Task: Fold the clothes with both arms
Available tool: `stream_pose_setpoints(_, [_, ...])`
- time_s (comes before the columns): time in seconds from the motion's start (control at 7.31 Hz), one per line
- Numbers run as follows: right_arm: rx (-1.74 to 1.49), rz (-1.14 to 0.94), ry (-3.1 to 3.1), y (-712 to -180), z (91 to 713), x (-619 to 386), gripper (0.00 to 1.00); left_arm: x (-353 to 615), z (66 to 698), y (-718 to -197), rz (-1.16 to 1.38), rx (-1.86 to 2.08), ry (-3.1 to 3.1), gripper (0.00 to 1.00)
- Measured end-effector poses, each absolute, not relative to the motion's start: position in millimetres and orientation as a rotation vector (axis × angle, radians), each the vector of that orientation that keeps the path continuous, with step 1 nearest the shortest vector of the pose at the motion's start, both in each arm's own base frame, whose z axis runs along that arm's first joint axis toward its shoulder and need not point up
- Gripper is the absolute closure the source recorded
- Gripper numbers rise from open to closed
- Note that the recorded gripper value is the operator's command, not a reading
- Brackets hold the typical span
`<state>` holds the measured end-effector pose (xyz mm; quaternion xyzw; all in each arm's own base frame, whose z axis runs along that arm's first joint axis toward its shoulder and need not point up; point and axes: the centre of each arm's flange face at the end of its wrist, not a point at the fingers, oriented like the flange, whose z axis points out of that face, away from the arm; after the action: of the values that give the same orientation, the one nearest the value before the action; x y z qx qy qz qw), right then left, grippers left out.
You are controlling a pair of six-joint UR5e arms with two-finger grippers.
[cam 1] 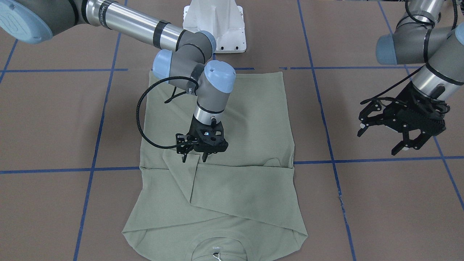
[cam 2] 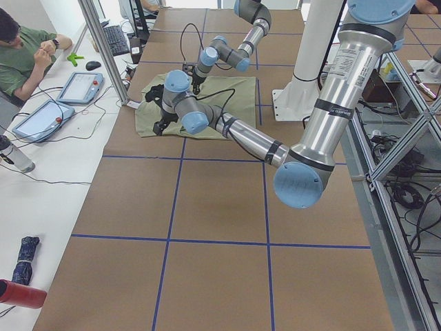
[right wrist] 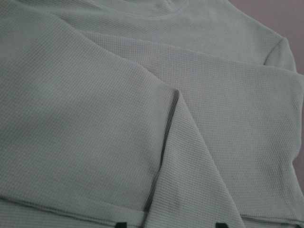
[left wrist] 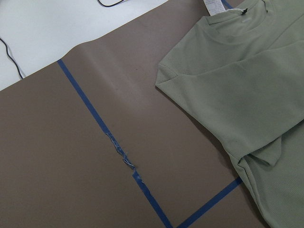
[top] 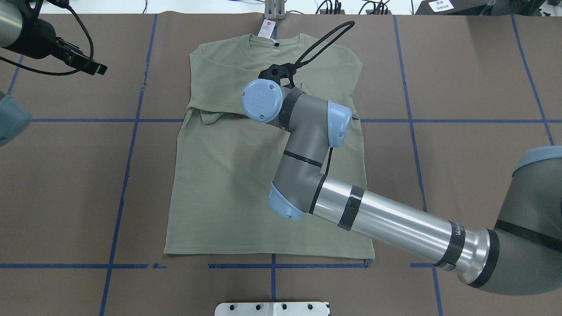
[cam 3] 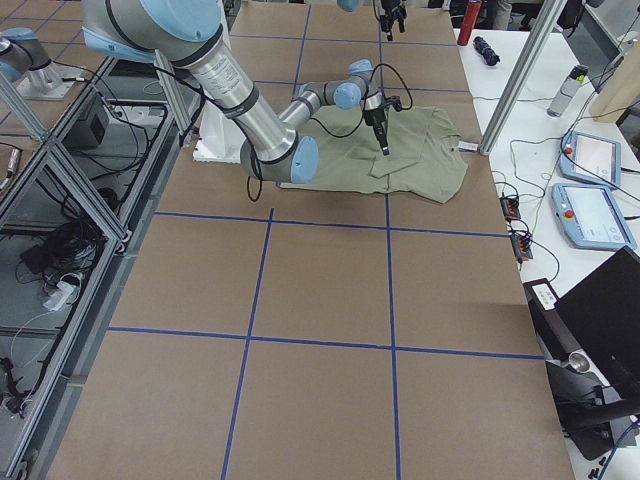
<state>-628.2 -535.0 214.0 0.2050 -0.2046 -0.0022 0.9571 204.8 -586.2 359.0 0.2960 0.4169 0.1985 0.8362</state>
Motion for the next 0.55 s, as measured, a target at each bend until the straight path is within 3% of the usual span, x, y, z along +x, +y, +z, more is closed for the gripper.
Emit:
stream_pose_setpoints(0.41, [0.430, -0.037, -0.385, -523, 222, -643, 0.47, 206, 359, -586, 0.420, 0.625, 0.883, 0.00])
stream_pose_setpoints(0.55, [0.430, -0.040, -0.377, -522, 225, -646, 0.65, 206, 359, -586, 0.420, 0.625, 0.883, 0.00])
